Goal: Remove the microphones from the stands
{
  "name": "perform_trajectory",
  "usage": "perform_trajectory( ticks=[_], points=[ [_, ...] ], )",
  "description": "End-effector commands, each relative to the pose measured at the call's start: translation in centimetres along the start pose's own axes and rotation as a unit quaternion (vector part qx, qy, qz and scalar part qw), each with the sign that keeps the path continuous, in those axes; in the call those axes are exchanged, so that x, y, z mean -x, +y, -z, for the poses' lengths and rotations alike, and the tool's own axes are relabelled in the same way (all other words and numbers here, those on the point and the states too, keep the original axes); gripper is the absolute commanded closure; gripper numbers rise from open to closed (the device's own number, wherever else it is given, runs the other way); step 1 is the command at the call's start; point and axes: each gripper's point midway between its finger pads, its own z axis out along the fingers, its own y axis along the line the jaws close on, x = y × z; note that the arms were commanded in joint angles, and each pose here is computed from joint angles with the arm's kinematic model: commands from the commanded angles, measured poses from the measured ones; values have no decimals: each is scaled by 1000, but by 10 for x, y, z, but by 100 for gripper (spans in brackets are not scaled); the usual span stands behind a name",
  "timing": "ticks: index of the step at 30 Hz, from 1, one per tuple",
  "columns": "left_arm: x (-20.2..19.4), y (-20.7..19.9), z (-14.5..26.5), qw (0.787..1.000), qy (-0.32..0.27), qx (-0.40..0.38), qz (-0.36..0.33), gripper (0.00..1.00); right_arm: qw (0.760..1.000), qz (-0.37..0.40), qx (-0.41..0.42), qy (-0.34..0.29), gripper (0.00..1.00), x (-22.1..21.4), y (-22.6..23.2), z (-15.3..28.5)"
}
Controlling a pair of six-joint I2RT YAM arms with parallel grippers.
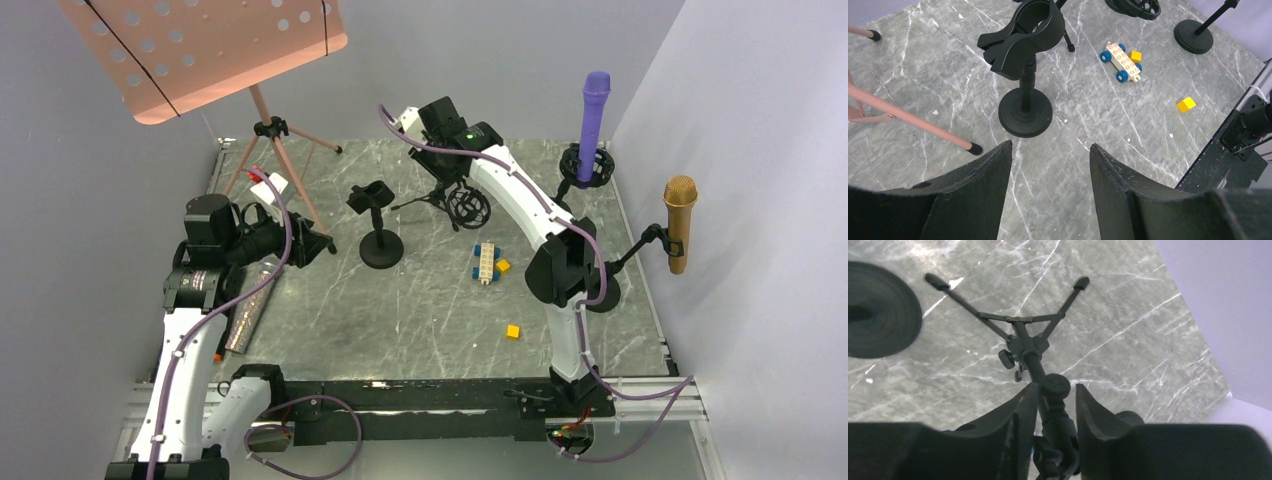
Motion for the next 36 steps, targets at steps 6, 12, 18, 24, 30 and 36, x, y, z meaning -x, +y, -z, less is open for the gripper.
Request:
perform_trajectory(
  ticks=[6,12,18,24,30,36],
  points=[
    [11,-4,3,1000,-22,-8,-3,37,997,29,-61,-42,29,33,-26,3],
    [12,-4,3,1000,-22,-9,-1,36,995,8,-54,-84,22,55,-28,17],
    [17,-7,4,1000,-26,-17,-3,37,987,-16,-25,-155,19,88,-27,58],
    [27,-12,2,998,-31,-43,-20,37,956,-46,-20,-288,0,115,-41,163],
    [53,-25,-5,992,-30,-88,-84,36,923,-94,-87,-362,0,98,-98,252],
    [74,-46,-22,979,-25,-140,-143,36,911,-129,-197,-338,0,48,-156,293]
  ],
)
